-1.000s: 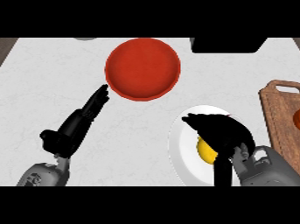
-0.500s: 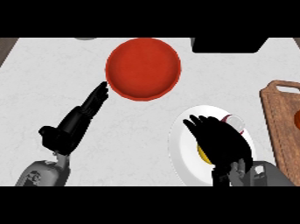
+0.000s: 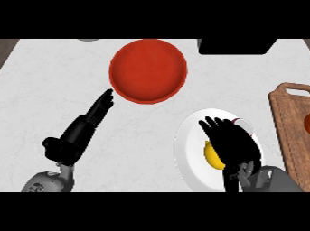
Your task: Pick the lemon from the plate and place it in the bowl
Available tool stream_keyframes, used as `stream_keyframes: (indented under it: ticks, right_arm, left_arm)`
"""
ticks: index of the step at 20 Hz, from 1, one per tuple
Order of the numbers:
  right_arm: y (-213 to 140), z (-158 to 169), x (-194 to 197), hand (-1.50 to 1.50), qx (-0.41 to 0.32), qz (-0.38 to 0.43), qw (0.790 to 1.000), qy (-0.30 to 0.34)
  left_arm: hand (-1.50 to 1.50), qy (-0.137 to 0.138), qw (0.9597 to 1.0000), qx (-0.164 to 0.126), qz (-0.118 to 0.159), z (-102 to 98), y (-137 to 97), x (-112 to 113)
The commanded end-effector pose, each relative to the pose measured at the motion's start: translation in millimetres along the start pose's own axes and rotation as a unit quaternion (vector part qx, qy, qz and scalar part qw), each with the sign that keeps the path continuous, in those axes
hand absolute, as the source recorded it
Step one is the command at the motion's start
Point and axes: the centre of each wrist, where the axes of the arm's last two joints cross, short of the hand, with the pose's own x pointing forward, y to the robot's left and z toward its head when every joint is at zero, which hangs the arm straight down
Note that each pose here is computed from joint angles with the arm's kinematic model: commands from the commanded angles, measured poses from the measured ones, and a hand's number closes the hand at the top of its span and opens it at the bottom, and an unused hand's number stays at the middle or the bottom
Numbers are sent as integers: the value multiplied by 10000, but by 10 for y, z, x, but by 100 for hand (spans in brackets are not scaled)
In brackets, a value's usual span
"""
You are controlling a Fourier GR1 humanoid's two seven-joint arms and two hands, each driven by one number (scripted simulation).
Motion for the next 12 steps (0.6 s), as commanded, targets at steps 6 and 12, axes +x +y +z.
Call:
stream_keyframes:
  ticks: [6,12]
  right_arm:
    - [86,-242,-142,-150,162,-50,9998,70]
    - [308,-347,-153,-150,15,-277,9995,-121]
  left_arm:
    - [0,-49,9999,87,9,-43,65,51]
    - [0,-13,10000,77,-18,3,-81,74]
